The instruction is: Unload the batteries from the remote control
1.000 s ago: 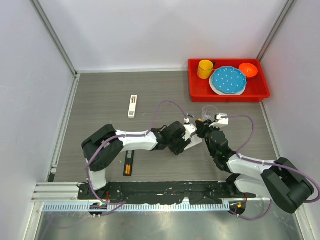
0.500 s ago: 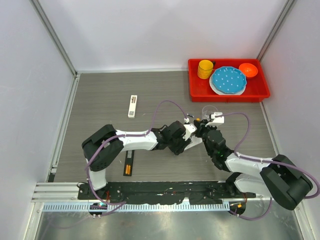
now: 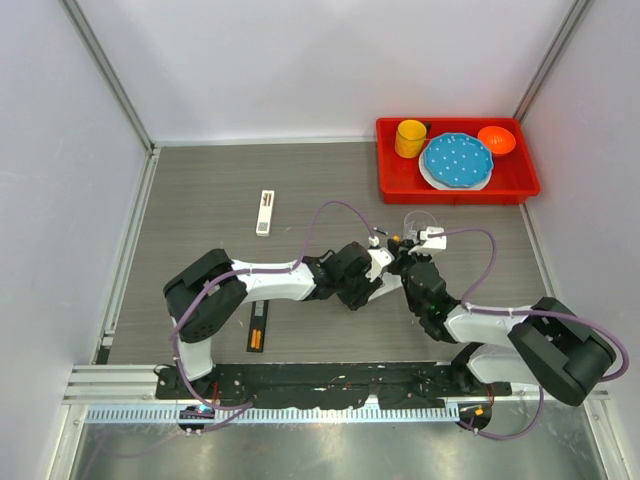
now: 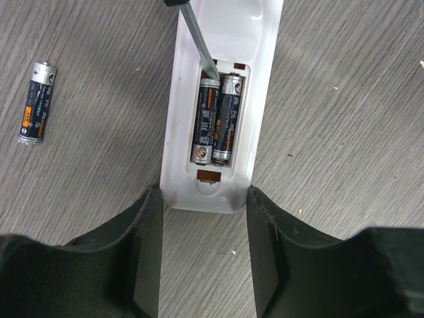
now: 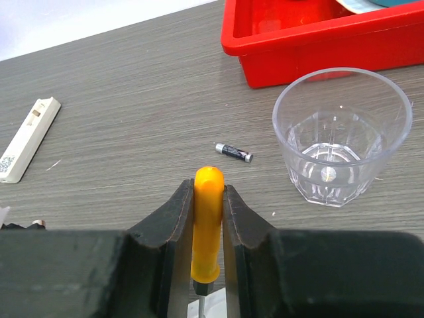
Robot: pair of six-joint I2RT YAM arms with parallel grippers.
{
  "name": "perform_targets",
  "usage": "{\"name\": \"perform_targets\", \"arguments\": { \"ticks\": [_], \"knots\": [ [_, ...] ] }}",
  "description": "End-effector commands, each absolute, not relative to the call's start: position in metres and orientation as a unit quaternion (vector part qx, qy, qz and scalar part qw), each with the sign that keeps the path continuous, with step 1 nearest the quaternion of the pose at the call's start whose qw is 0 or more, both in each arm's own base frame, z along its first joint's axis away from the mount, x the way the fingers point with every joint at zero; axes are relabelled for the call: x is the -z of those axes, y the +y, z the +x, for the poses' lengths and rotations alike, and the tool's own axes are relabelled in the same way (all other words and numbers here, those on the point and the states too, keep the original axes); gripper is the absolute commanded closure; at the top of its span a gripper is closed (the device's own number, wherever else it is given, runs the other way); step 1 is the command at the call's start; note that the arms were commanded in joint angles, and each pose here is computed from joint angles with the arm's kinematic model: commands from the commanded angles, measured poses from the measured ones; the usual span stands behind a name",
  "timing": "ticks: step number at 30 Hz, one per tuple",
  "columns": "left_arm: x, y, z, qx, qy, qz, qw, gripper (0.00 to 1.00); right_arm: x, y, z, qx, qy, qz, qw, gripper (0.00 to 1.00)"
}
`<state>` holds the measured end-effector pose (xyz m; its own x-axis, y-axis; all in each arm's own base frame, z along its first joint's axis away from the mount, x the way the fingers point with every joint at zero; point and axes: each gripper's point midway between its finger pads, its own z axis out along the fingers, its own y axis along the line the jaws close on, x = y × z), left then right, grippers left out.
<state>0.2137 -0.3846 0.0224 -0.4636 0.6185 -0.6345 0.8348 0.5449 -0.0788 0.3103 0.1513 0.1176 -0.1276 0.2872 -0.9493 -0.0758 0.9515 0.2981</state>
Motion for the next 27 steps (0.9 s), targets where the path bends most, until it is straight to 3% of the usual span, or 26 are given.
{"name": "perform_targets", "arguments": {
  "ticks": [1,14,27],
  "knots": [
    [0.018,-0.361,0.195,0.157,0.854,0.448,0.213,0.90,-0.099,0.188,0.280,-0.201,0.762,-0.001,0.616,0.99],
    [0.019,-0.361,0.195,0.158,0.853,0.450,0.211,0.91,-0.098,0.175,0.272,-0.237,0.758,0.066,0.604,0.99],
    [0.018,-0.361,0.195,0.156,0.854,0.449,0.212,0.91,-0.119,0.167,0.275,-0.350,0.717,0.127,0.590,0.99]
  ]
}}
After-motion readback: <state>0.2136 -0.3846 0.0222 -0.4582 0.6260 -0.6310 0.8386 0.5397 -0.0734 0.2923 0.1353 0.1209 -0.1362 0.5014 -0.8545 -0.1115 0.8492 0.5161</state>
